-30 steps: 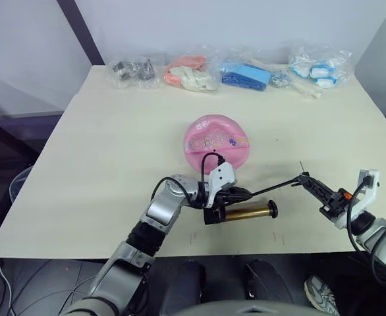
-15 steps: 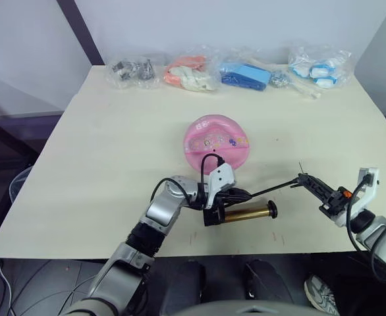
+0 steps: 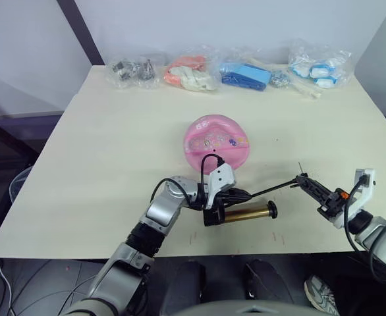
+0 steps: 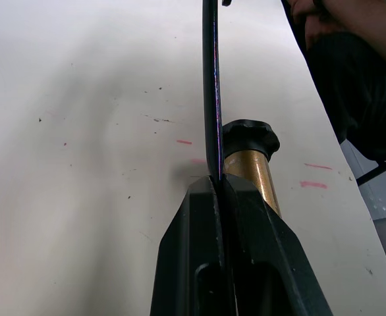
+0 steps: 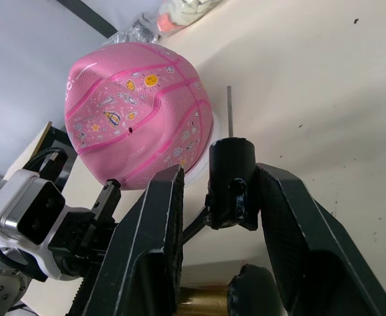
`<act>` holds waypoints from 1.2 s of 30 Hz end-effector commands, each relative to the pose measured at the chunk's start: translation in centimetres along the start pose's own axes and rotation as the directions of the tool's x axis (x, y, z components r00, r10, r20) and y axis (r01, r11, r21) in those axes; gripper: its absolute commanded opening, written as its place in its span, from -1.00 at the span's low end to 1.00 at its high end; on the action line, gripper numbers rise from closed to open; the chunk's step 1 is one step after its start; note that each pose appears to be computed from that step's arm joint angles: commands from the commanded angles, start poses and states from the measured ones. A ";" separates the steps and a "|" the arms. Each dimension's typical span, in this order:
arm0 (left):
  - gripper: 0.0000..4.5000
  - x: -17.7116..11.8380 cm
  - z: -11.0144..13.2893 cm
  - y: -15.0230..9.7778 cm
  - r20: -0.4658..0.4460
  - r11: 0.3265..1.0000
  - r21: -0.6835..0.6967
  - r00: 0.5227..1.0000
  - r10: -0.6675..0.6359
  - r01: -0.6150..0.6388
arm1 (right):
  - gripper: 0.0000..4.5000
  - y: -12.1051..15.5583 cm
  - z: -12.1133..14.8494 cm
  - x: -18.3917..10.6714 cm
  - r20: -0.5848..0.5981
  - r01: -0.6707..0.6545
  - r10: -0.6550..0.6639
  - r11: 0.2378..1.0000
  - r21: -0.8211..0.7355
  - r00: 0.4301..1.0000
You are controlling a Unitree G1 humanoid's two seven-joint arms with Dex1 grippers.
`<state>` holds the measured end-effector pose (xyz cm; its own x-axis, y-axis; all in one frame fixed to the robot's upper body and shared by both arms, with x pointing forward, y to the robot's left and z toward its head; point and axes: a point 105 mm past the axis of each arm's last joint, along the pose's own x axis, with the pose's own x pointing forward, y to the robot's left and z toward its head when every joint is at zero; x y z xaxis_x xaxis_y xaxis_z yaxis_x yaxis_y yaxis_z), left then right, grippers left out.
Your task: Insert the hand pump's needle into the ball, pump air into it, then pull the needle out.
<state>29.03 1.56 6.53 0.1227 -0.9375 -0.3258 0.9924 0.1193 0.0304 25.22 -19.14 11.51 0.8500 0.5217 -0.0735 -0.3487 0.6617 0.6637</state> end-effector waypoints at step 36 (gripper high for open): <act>0.98 -4.7 2.1 0.0 0.137 0.999 0.011 0.990 0.045 -0.047 | -0.82 2.7 1.3 -1.3 -0.005 -0.114 0.118 0.952 -0.285 0.993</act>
<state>28.50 4.99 8.26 0.1521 -0.9607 -0.2321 0.9869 0.1603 -0.0168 23.99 -18.93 12.98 0.8158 0.5765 -0.0449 -0.4781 0.7161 0.5086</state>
